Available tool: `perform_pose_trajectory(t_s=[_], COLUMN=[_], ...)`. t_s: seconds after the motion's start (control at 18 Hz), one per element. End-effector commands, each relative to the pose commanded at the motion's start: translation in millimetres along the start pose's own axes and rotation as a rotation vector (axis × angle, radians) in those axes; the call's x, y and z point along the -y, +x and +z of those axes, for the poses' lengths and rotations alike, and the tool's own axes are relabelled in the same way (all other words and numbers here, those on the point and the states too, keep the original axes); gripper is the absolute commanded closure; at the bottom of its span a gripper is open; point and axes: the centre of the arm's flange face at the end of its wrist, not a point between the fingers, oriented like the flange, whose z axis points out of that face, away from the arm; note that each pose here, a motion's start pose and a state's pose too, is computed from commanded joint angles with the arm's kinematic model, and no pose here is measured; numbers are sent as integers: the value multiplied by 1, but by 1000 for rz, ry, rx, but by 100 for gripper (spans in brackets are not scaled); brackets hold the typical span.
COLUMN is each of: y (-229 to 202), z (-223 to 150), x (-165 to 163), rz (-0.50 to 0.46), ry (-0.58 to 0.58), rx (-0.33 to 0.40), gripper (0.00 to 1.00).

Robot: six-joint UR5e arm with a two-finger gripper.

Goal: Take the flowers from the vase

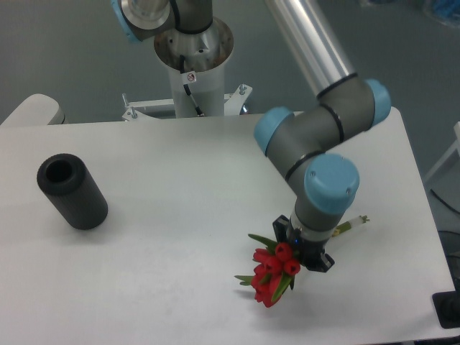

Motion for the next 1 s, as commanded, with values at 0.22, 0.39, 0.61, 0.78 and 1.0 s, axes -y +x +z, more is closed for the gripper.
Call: perform_pose_trajectory(t_s=[0.22,0.39,0.61,0.78,1.0], y=[-2,-2,-1,0,0], z=[3,3,3,4,5], x=[1,1,0,0,0], rz=[-2,0,31,46,46], ry=[2,3,-2,-3,-3], rx=[0,-1,-1,-1,-1], gripper=[94,94,93,93,93])
